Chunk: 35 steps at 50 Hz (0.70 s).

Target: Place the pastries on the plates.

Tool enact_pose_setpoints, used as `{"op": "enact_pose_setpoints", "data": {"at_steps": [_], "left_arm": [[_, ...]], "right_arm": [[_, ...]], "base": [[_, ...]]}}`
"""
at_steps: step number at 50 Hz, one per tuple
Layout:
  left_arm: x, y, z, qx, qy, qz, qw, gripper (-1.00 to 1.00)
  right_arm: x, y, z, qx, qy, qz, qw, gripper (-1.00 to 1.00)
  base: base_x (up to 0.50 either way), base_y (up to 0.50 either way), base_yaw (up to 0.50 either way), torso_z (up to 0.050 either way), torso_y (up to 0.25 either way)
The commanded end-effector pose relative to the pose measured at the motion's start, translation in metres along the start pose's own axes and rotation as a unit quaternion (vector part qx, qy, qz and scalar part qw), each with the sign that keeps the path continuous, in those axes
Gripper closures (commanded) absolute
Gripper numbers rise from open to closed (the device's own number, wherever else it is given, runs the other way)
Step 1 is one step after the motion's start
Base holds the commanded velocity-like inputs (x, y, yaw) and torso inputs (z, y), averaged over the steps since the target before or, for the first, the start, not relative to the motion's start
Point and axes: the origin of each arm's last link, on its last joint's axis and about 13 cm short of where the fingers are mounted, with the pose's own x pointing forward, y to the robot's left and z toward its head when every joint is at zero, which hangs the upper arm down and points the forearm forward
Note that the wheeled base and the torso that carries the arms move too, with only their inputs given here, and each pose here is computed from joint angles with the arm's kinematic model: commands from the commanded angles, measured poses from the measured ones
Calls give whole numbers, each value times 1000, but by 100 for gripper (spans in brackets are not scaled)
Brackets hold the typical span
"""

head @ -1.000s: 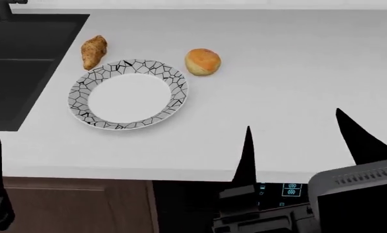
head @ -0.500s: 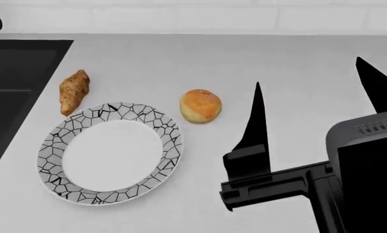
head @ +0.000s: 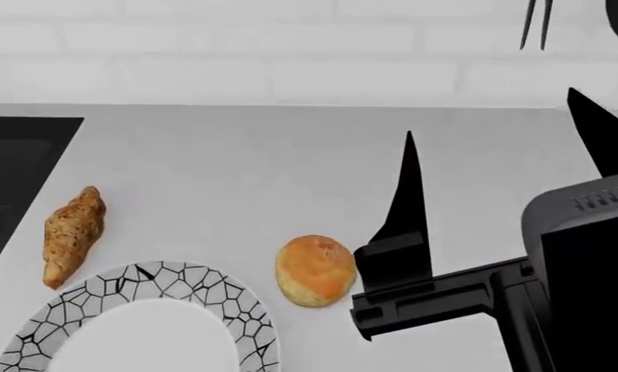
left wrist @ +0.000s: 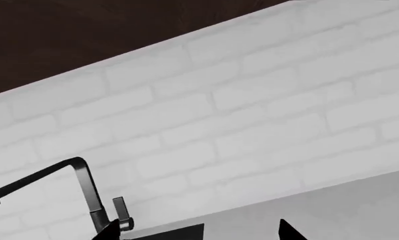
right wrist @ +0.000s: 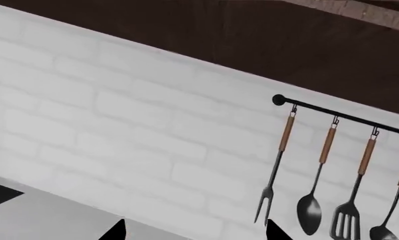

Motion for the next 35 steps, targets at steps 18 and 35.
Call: {"op": "enact_pose_setpoints", "data": {"at_steps": [18,35], "left_arm": [[6,1,1,-22,-4,11,1000,-100],[9,0,-1,-27,-8,11,1000,-100]], "right_arm": [[25,-12,20,-7,42,34,999,-100],[70,-36,23,56,302,206,929,-100]], "base": [[267,0,0,0,1],[0,0,0,0,0]]}}
